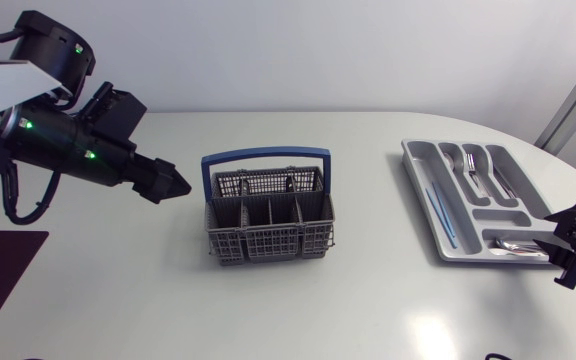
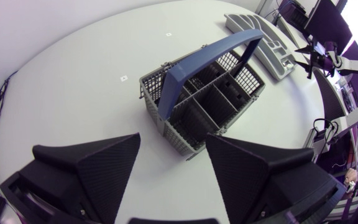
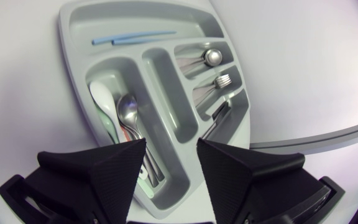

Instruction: Unload the cutlery basket into the drawer organizer.

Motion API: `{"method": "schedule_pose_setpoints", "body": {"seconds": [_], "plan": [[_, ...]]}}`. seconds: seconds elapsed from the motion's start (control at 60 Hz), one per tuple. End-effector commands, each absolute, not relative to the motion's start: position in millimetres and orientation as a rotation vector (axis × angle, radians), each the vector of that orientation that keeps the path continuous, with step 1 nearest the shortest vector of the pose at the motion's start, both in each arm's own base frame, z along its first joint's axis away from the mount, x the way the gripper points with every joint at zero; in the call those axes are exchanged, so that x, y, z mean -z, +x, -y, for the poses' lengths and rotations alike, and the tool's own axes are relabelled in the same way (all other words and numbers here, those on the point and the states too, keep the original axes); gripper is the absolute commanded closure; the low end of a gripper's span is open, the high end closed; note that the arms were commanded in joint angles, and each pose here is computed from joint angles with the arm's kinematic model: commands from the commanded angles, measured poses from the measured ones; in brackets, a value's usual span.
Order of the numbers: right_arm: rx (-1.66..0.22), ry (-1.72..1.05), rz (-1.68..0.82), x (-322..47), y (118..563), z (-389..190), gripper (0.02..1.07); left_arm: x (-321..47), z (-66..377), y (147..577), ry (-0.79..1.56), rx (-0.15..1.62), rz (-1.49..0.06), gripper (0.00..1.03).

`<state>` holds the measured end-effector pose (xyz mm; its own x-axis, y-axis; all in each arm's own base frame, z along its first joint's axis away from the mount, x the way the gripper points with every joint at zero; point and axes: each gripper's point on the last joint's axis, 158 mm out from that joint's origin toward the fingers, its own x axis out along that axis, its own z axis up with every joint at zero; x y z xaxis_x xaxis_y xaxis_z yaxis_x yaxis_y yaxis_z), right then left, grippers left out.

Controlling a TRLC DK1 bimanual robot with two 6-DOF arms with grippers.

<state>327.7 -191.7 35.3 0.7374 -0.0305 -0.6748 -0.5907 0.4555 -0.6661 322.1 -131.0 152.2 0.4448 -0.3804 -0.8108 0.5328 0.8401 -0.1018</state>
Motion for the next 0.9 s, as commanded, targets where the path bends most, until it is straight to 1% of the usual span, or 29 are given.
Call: {"method": "schedule_pose_setpoints", "body": {"seconds": [0.0, 0.05, 0.183, 0.3, 0.367, 0.5, 0.717, 0.883], "plan": [[-0.415, -0.988, -0.654, -50.6, 322.7, 156.9, 0.37, -140.1, 123.1, 317.8, 0.200, 0.561, -0.968, 0.29], [-0.447, -0.960, -0.639, -58.9, 321.7, 134.2, 0.36, -135.6, 120.1, 318.5, 0.198, 0.554, -0.971, 0.29], [-0.514, -0.914, -0.569, -80.3, 322.9, 61.7, 0.36, -119.9, 114.3, 317.6, 0.211, 0.549, -0.993, 0.29], [-0.592, -0.899, -0.545, -86.8, 322.8, -11.7, 0.36, -99.2, 107.0, 317.6, 0.227, 0.540, -1.027, 0.29], [-0.616, -0.890, -0.537, -89.0, 326.4, -44.5, 0.36, -88.1, 106.1, 315.4, 0.233, 0.546, -1.055, 0.29], [-0.651, -0.837, -0.535, -90.4, 342.2, -98.6, 0.36, -79.1, 108.1, 315.2, 0.249, 0.561, -1.062, 0.29], [-0.693, -0.738, -0.559, -90.2, 362.5, -145.2, 0.36, -66.7, 115.7, 313.0, 0.271, 0.592, -1.076, 0.29], [-0.734, -0.695, -0.592, -81.4, 363.7, -175.4, 0.36, -58.8, 120.3, 312.6, 0.294, 0.615, -1.087, 0.29]]}}
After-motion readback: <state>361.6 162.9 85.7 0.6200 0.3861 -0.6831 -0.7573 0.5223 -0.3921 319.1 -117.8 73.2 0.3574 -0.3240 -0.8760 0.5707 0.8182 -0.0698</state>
